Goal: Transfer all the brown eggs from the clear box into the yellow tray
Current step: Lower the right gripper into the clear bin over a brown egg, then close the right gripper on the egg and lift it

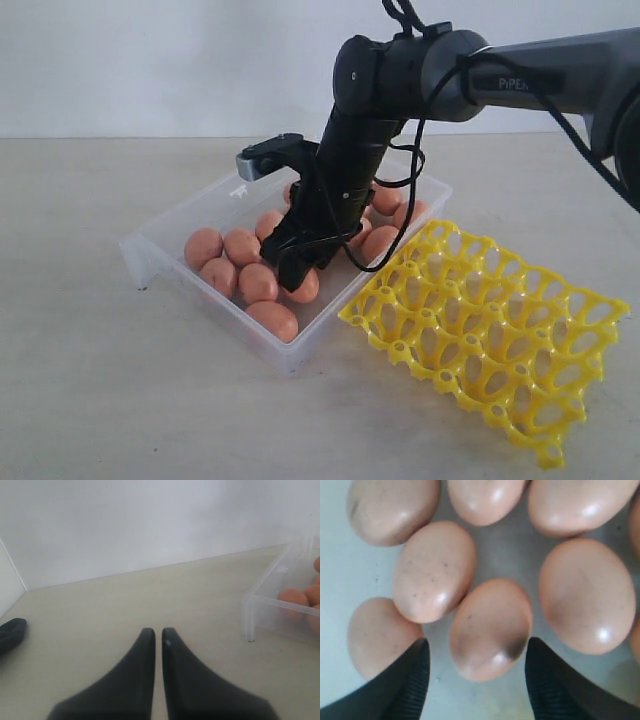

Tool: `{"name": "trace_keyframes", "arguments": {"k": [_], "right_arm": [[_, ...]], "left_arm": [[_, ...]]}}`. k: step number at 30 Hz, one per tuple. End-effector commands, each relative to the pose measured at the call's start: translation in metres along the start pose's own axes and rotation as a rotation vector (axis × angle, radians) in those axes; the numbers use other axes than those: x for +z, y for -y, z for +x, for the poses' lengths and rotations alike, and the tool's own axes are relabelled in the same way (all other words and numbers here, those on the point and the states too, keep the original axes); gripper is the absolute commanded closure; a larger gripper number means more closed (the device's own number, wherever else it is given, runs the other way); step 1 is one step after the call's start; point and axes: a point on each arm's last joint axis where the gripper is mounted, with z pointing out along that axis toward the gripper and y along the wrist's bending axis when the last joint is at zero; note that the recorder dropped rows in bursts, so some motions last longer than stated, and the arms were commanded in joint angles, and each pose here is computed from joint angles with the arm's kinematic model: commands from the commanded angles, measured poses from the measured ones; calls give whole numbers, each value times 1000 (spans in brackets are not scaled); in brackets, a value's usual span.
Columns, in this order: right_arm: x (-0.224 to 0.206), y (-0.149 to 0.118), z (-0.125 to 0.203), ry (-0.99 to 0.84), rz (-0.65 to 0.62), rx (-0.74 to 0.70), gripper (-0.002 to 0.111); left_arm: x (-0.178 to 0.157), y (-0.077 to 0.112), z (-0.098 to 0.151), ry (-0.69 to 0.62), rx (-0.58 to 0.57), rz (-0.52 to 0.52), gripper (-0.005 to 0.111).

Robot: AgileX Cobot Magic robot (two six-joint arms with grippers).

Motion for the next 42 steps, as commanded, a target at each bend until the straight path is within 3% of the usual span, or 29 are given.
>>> {"name": "trace_keyframes", "arguments": {"k": [1, 15, 17, 20, 25, 30, 36, 42], "right_arm": [[2, 5, -7, 74, 45, -12, 60], [45, 16, 3, -13, 21, 35, 60], [45, 16, 3, -13, 21, 46, 68], [45, 16, 4, -15, 25, 43, 105], [42, 16, 3, -8, 38, 38, 109], [18, 11, -3, 29, 59, 16, 109], [-40, 2, -15, 175, 163, -44, 109], [-88, -15, -15, 304, 161, 113, 109]], "left_arm": [[0, 0, -2, 13, -7, 6, 103], [0, 0, -2, 13, -7, 6, 103], [0, 0, -2, 13, -7, 6, 103], [0, 0, -2, 13, -7, 6, 103], [0, 0, -2, 13, -7, 6, 103], [0, 0, -2, 13, -7, 6, 103], [0, 0, -2, 13, -7, 6, 103], [0, 0, -2, 13, -7, 6, 103]]}}
